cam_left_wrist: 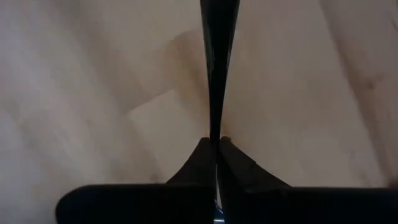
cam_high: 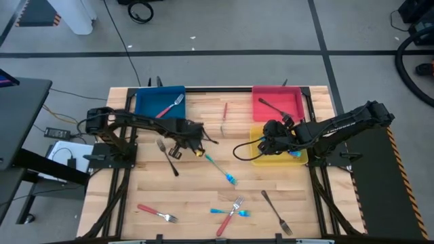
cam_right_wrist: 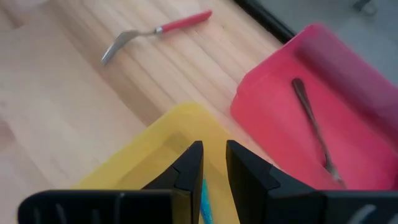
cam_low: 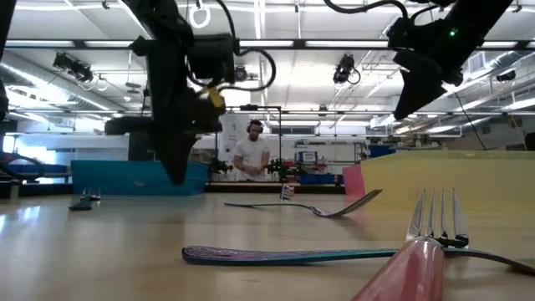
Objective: Sort silverware by color (type)
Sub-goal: Put the top right black fork into the red bin
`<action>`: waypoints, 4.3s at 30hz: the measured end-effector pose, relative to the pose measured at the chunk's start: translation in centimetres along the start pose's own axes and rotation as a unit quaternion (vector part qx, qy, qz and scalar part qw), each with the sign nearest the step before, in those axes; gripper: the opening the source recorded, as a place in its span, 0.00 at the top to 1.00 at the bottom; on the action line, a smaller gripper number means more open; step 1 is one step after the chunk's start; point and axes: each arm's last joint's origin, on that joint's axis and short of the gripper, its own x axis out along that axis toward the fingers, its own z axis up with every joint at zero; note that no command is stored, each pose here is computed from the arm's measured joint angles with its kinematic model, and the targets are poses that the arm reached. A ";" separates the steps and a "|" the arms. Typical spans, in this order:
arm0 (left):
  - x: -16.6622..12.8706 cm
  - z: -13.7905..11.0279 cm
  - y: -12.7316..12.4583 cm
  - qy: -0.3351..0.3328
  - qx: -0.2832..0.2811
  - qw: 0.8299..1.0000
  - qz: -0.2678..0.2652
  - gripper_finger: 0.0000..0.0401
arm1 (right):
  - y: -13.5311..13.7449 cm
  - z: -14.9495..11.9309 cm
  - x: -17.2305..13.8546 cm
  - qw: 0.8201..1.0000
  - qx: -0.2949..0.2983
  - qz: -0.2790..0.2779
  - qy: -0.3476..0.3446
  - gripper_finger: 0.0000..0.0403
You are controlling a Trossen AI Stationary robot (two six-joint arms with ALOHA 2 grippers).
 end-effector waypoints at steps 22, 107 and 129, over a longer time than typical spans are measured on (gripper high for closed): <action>-4.3 0.3 4.6 -0.111 -0.122 0.971 0.173 0.99 | -2.6 1.8 -2.7 0.986 0.057 -0.047 -0.152 0.81; -8.7 -4.1 15.0 -0.330 -0.297 0.785 0.432 0.99 | -7.1 13.7 6.5 0.924 0.003 0.107 -0.367 0.65; -9.2 -2.1 13.9 -0.409 -0.296 0.772 0.386 0.99 | -4.3 14.9 11.0 0.862 -0.005 0.134 -0.489 0.65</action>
